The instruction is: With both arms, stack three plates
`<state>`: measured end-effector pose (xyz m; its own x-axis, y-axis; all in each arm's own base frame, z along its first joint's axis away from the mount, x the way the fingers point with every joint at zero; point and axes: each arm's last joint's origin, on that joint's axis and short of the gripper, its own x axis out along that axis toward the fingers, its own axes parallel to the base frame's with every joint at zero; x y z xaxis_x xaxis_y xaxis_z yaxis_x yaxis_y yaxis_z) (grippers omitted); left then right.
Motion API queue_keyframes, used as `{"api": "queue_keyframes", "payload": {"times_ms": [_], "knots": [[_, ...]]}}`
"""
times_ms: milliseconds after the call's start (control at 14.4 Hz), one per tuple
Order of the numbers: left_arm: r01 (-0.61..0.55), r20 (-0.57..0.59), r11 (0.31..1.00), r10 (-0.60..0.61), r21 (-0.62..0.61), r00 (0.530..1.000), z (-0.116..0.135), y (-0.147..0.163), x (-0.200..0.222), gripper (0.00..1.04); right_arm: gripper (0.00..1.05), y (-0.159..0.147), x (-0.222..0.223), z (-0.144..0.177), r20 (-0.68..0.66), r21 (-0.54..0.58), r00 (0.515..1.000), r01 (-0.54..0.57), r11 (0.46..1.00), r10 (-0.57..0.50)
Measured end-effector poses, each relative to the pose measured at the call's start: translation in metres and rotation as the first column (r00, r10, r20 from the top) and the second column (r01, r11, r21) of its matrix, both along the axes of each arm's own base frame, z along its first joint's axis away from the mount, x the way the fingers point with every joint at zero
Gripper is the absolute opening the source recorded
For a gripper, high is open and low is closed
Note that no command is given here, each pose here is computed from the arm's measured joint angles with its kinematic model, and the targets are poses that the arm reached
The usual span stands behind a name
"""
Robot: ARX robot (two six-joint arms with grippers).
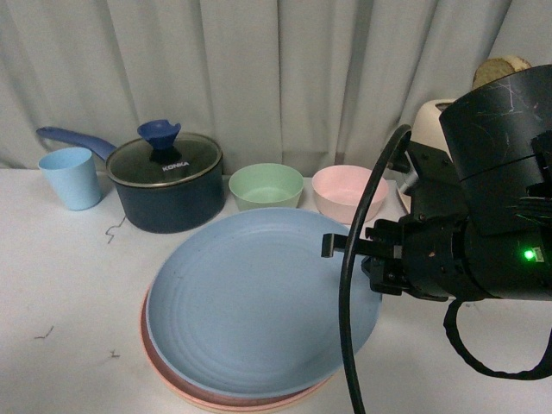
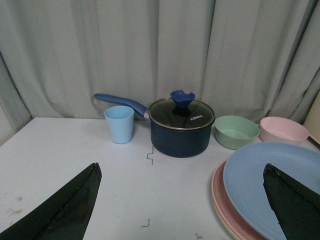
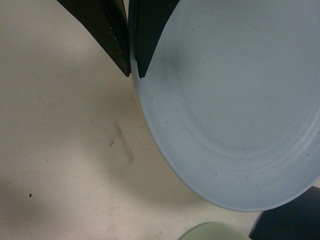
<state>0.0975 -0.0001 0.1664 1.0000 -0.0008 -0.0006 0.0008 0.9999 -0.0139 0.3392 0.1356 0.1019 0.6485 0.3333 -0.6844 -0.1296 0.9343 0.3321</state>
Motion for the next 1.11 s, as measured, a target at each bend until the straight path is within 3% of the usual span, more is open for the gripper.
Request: {"api": "queue_keyframes", "payload": {"times_ms": [139,417,695,904,974,1043,1113], "knots": [[0.000,0.000,1.000,0.000,0.000,1.000,0.000,0.000,0.000,0.98,0.05,0.000,0.000,-0.004,-0.031,-0.010,1.000,-0.002,1.000,0.002],[0.000,0.000,1.000,0.000,0.000,1.000,0.000,0.000,0.000,0.98,0.53,-0.006,-0.002,0.003,-0.037,0.023,0.999,-0.019,1.000,0.020],[0.000,0.000,1.000,0.000,0.000,1.000,0.000,0.000,0.000,0.98,1.00,-0.052,-0.017,0.074,0.169,0.150,0.985,-0.002,0.989,-0.023],[0.000,0.000,1.000,0.000,0.000,1.000,0.000,0.000,0.000,0.98,0.98,-0.088,-0.044,0.126,0.303,0.238,0.952,-0.026,0.971,-0.049],[0.000,0.000,1.000,0.000,0.000,1.000,0.000,0.000,0.000,0.98,0.97,-0.098,-0.053,0.142,0.388,0.244,0.919,-0.025,0.969,-0.074],[0.000,0.000,1.000,0.000,0.000,1.000,0.000,0.000,0.000,0.98,0.83,-0.110,-0.075,0.154,0.637,0.123,0.748,0.141,0.982,-0.187],[0.000,0.000,1.000,0.000,0.000,1.000,0.000,0.000,0.000,0.98,0.70,-0.127,-0.100,0.151,0.714,0.030,0.668,0.269,0.963,-0.209]]}}
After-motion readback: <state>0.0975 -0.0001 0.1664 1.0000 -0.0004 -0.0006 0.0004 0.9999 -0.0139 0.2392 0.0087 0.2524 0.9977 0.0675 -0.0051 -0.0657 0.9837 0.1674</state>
